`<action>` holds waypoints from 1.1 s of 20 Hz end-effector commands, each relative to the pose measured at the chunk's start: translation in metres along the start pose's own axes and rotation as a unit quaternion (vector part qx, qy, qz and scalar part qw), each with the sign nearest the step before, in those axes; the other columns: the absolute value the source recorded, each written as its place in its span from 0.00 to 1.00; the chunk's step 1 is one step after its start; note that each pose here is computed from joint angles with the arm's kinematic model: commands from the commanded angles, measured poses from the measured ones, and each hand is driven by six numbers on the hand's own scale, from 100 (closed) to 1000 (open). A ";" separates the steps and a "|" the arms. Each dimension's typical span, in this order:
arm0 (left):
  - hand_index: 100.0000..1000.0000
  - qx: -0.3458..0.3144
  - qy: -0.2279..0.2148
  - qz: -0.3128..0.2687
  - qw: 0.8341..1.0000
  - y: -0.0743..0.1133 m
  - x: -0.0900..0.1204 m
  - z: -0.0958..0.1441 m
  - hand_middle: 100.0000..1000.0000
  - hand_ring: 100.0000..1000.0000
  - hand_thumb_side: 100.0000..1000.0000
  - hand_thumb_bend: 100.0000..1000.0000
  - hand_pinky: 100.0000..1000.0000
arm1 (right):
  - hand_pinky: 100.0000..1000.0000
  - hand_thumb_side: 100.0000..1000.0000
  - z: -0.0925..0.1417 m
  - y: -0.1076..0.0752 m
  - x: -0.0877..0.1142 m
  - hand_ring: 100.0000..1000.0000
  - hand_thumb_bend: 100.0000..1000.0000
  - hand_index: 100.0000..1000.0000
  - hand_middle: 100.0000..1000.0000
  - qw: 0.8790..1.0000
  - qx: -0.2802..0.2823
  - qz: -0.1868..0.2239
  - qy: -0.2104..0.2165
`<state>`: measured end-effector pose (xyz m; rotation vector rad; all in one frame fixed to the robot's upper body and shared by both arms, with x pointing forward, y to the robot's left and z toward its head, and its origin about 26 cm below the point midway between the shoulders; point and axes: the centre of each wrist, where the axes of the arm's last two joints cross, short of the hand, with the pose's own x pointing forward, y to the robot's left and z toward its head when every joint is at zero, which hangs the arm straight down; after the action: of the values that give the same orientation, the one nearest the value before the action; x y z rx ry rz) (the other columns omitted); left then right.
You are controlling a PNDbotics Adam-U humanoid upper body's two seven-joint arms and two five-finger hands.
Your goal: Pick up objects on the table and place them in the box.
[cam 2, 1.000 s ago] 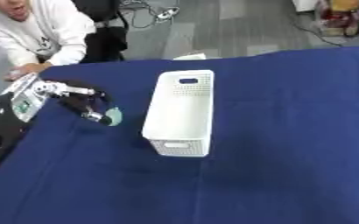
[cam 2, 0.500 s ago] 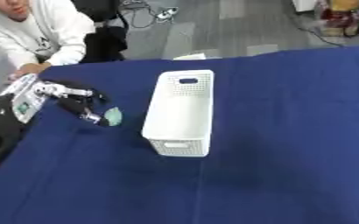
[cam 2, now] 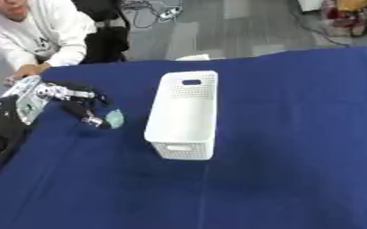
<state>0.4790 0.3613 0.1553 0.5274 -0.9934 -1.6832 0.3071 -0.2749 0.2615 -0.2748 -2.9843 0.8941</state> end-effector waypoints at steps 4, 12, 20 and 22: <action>0.99 -0.013 -0.008 -0.036 0.999 0.016 -0.003 0.007 0.87 0.68 0.67 1.00 0.57 | 0.00 0.96 -0.009 -0.004 0.003 0.09 0.00 0.43 0.20 1.000 0.002 0.004 -0.017; 0.96 -0.014 0.014 -0.075 0.997 0.018 -0.001 0.007 0.87 0.70 0.60 1.00 0.61 | 0.00 0.96 -0.009 -0.004 0.003 0.09 0.00 0.43 0.20 1.000 0.001 0.004 -0.018; 0.96 -0.019 0.018 -0.088 0.996 0.015 -0.001 0.003 0.87 0.70 0.56 1.00 0.61 | 0.00 0.96 -0.010 -0.004 0.003 0.09 0.00 0.43 0.20 1.000 0.000 0.003 -0.019; 0.96 -0.018 0.021 -0.089 0.996 0.014 -0.001 0.002 0.87 0.70 0.55 1.00 0.61 | 0.00 0.96 -0.010 -0.003 0.003 0.09 0.00 0.43 0.20 1.000 0.000 0.002 -0.020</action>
<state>0.4836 0.3562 0.1497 0.6265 -0.9111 -1.7994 0.3074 -0.2738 0.2637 -0.2711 -2.9924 0.8996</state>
